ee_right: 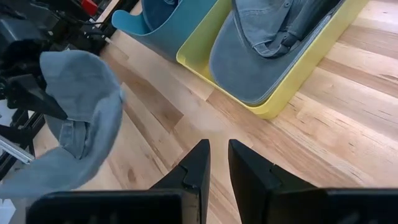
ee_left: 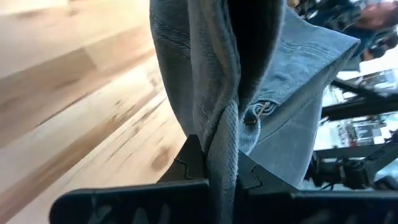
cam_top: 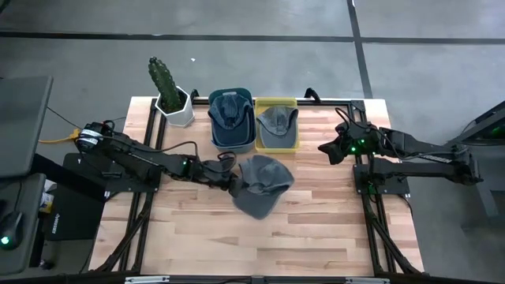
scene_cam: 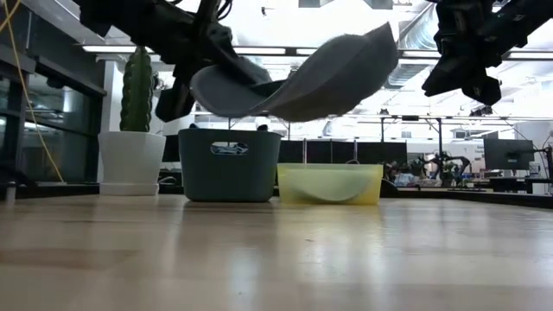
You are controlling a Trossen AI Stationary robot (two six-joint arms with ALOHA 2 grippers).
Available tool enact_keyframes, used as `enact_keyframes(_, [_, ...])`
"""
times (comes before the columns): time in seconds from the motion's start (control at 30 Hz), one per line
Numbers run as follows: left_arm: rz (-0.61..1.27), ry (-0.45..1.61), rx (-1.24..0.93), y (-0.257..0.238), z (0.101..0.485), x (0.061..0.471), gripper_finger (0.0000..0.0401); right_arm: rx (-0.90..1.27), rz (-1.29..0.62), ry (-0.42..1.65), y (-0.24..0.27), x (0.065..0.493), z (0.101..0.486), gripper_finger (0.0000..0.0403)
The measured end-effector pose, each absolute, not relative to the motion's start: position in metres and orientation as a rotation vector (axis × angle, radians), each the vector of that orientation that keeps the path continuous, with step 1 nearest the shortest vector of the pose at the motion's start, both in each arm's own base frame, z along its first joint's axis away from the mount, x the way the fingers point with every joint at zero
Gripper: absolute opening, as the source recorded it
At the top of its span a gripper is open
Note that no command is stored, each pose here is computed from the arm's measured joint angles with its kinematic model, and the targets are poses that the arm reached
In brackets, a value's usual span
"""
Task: Pick & Place hat
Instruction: Put the gray cap into the yellow bin
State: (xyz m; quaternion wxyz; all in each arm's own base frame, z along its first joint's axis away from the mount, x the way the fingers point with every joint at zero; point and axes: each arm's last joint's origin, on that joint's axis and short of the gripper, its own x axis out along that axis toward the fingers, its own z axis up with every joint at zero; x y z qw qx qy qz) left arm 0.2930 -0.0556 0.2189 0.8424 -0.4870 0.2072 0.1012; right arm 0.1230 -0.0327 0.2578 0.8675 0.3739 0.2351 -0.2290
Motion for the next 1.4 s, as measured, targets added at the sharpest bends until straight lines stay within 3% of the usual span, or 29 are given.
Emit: enact_keyframes(1.4, [0.186,0.179,-0.878,-0.054,0.241,0.301,0.0,0.769,-0.472,0.497,-0.033,0.123,0.258,0.0053])
